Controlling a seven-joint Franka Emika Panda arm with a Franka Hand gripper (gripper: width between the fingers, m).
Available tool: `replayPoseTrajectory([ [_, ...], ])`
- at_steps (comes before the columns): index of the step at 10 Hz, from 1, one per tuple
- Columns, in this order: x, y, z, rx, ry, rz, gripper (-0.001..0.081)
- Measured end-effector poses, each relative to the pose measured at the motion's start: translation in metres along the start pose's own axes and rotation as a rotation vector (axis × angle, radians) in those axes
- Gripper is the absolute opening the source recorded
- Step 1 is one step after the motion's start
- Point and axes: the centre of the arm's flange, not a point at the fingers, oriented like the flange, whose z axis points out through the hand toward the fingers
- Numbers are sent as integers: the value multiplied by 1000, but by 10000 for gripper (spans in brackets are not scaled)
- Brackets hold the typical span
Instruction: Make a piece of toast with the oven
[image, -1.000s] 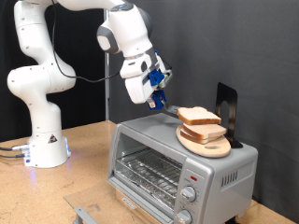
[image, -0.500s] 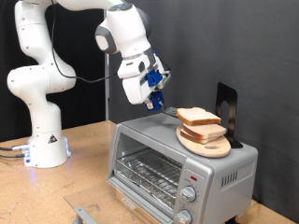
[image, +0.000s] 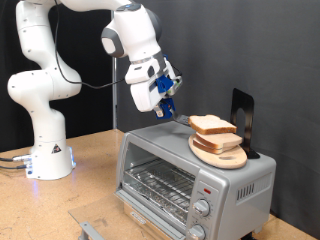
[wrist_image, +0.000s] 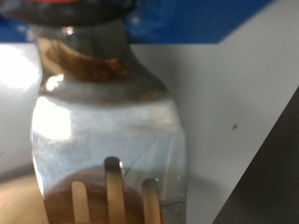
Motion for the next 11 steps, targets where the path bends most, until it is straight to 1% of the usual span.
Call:
replayPoseTrajectory([
  [2, 6, 1, -5, -5, 47, -12, 386],
  [4, 10, 5, -7, -30, 70, -31, 386],
  [7, 17, 14, -5, -67, 89, -45, 386],
  [11, 28, 22, 2, -83, 113, -35, 386],
])
